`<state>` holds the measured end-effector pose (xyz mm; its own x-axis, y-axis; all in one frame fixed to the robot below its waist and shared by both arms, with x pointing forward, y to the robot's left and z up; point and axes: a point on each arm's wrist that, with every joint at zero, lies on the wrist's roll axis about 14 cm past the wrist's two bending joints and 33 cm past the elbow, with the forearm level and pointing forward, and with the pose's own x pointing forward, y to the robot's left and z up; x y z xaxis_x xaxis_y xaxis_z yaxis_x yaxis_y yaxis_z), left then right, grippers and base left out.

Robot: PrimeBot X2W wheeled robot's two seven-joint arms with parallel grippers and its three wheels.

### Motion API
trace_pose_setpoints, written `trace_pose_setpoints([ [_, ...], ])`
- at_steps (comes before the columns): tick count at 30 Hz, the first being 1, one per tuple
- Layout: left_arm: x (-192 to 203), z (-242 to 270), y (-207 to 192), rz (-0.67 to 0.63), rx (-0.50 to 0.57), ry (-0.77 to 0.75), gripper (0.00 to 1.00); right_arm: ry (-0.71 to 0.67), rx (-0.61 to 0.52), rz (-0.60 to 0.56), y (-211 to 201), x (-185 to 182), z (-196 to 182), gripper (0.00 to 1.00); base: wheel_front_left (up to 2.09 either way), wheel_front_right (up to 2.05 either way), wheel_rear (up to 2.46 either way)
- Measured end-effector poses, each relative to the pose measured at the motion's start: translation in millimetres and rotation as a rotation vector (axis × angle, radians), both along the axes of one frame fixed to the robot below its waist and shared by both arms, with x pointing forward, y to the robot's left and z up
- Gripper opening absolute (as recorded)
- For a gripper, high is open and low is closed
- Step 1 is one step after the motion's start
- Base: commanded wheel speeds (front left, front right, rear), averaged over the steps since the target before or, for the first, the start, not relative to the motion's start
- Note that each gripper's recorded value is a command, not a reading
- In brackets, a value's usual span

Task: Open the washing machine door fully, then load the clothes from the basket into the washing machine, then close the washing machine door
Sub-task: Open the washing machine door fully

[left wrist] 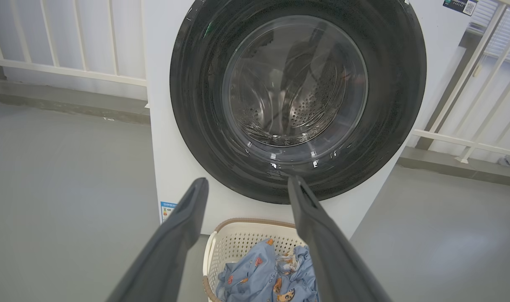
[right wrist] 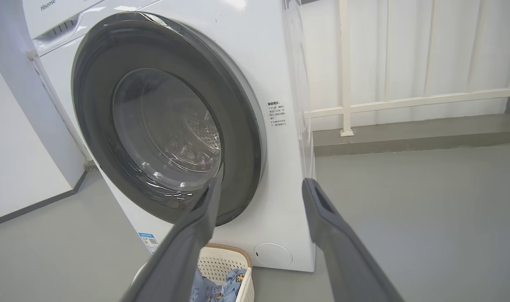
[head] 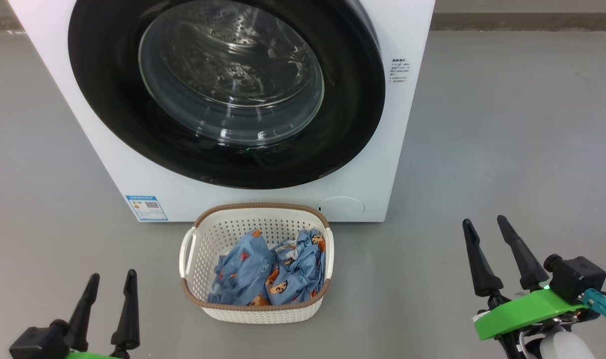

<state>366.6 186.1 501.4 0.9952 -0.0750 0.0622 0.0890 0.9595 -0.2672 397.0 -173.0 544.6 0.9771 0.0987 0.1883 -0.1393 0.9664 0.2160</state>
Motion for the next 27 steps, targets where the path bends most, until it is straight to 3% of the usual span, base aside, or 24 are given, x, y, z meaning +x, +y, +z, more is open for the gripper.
trace_pose_setpoints([
  [24,26.6,-8.5,15.6,0.048,-0.004,0.022,1.00,-0.058,0.031,-0.054,-29.7,83.2,24.4,1.00,0.00,0.00,0.00],
  [25,26.2,-9.5,17.3,0.052,-0.002,0.025,1.00,-0.060,0.035,-0.052,-29.0,85.8,24.9,0.78,0.00,0.00,0.00],
  [26,26.1,-10.4,18.9,0.055,0.000,0.028,1.00,-0.060,0.043,-0.051,-28.0,88.6,24.8,0.36,0.00,0.00,0.00],
  [27,26.1,-11.1,20.5,0.059,0.002,0.030,1.00,-0.062,0.052,-0.049,-27.4,91.8,25.4,0.04,0.00,0.00,0.00],
])
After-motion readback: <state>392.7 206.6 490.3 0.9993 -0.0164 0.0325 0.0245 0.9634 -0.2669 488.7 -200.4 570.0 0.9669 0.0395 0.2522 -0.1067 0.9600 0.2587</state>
